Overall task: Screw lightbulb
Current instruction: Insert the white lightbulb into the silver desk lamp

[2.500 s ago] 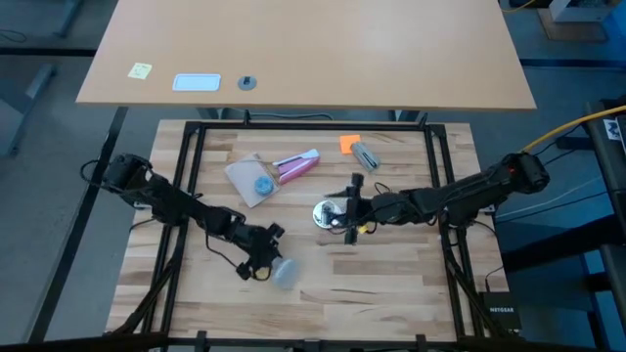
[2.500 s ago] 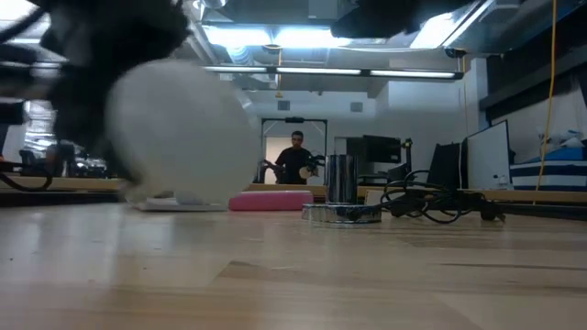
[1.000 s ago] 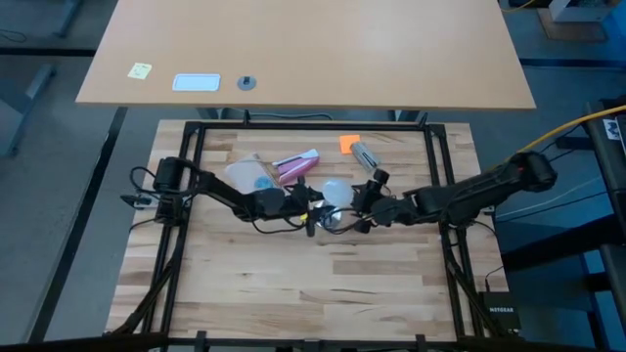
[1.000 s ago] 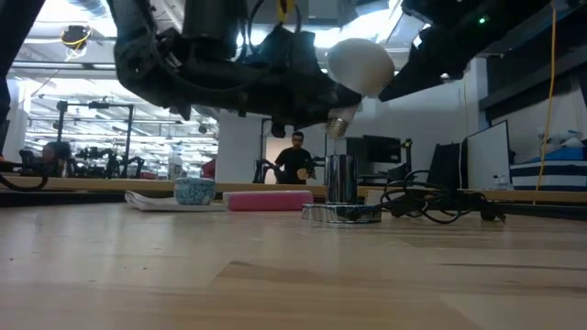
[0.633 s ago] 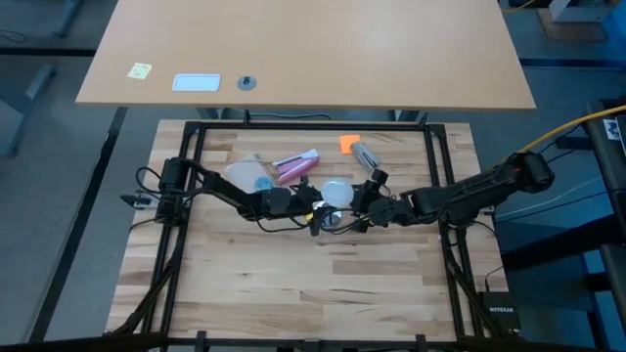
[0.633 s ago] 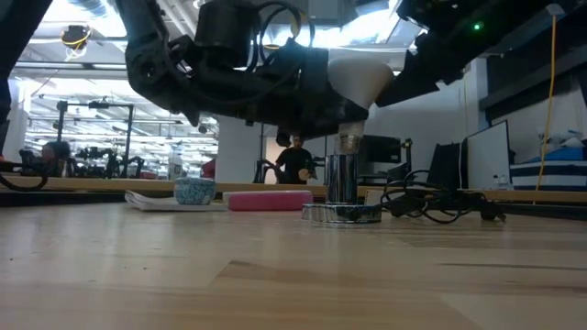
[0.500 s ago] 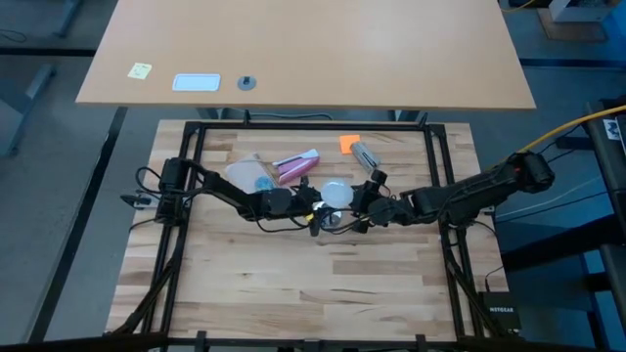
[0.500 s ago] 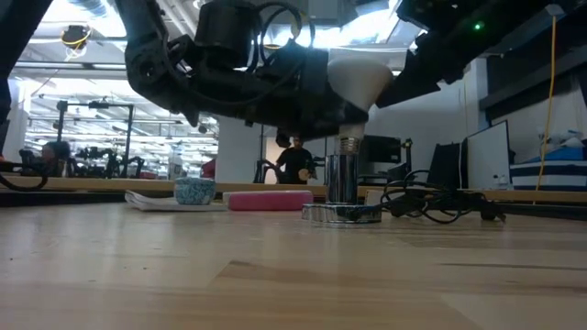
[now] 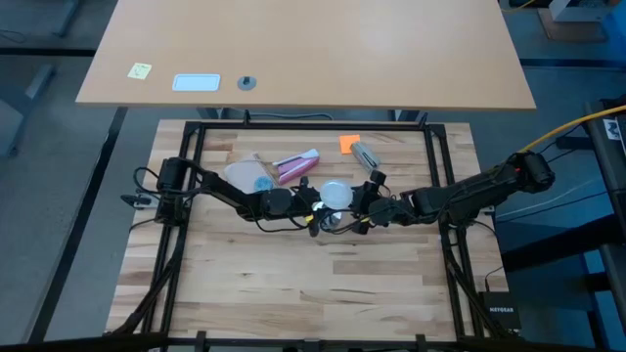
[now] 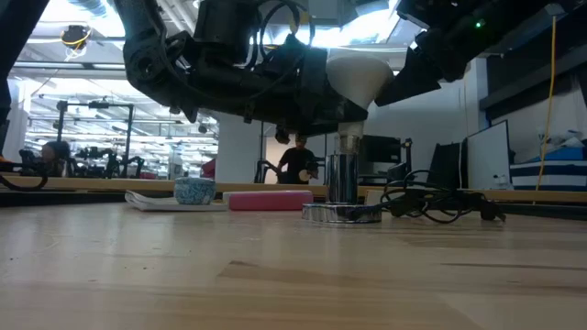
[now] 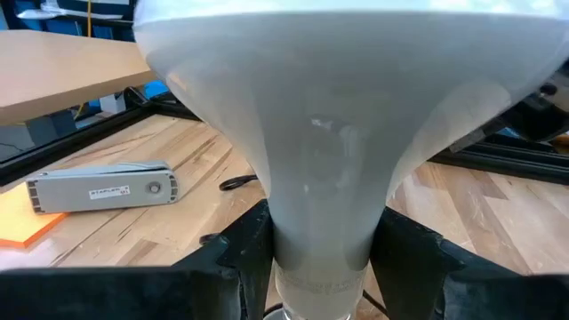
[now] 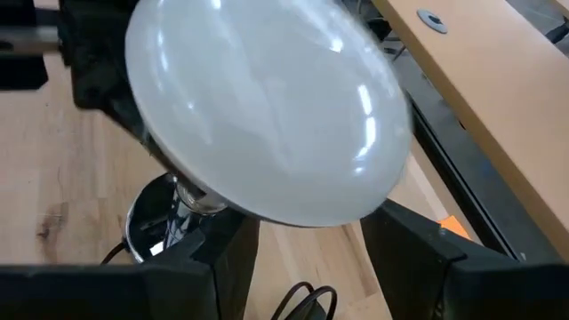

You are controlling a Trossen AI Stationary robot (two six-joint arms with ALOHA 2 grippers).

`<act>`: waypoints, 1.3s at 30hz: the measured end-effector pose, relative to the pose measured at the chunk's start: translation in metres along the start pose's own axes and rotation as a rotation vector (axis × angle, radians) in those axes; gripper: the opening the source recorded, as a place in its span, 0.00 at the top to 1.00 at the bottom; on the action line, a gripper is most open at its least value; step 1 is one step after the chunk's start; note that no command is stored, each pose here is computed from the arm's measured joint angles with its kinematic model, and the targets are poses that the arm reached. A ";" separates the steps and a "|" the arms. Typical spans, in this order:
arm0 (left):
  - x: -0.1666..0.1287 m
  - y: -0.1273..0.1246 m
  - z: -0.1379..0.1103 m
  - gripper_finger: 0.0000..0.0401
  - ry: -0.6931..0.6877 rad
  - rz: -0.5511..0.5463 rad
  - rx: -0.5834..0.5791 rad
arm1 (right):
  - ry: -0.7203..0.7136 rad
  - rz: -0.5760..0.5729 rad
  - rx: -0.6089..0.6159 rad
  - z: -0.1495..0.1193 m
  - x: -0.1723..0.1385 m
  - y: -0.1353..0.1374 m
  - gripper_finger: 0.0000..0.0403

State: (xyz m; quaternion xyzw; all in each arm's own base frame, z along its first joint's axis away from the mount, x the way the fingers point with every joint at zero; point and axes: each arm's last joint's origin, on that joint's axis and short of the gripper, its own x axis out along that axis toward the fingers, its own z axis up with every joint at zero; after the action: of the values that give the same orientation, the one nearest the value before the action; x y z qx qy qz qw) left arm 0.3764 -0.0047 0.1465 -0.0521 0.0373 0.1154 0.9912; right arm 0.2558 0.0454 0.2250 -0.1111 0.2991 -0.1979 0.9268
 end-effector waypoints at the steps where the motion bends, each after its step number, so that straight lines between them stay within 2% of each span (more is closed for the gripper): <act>1: -0.001 0.000 0.004 0.63 -0.013 -0.002 0.014 | -0.004 -0.001 0.001 0.000 -0.001 0.000 0.51; 5: -0.006 -0.003 0.024 0.63 -0.065 -0.010 0.081 | -0.033 -0.027 -0.008 0.005 -0.009 -0.007 0.51; 8: -0.011 -0.003 0.034 0.63 -0.047 -0.009 0.087 | -0.072 -0.045 -0.022 0.010 -0.019 -0.015 0.51; 13: -0.016 -0.003 0.038 0.63 0.037 -0.003 0.106 | -0.139 -0.058 -0.061 0.017 -0.039 -0.029 0.51; 19: -0.019 -0.007 0.035 0.63 0.087 -0.015 0.131 | -0.155 -0.057 -0.086 0.017 -0.051 -0.038 0.51; 22: -0.020 -0.010 0.034 0.63 0.099 -0.027 0.199 | -0.145 -0.015 -0.100 0.016 -0.050 -0.037 0.51; 24: -0.021 -0.012 0.033 0.63 0.101 -0.036 0.236 | -0.135 0.053 -0.113 0.015 -0.048 -0.034 0.51; 27: -0.022 -0.016 0.034 0.63 0.095 -0.047 0.261 | -0.131 0.131 -0.081 0.014 -0.048 -0.031 0.51; 30: -0.022 -0.016 0.033 0.63 0.099 -0.045 0.169 | -0.134 0.136 -0.052 0.014 -0.048 -0.031 0.51; 33: -0.019 -0.013 0.028 0.63 0.112 -0.028 0.069 | -0.131 0.089 -0.015 0.014 -0.047 -0.032 0.51; 39: -0.014 -0.014 0.009 0.63 0.158 -0.022 0.020 | -0.083 -0.004 0.021 0.011 -0.035 -0.026 0.51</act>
State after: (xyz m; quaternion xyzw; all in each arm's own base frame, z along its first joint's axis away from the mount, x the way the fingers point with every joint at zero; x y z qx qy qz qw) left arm 0.3668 -0.0199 0.1580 -0.0513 0.1161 0.0999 0.9869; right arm 0.2279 0.0381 0.2601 -0.1101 0.2582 -0.1981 0.9391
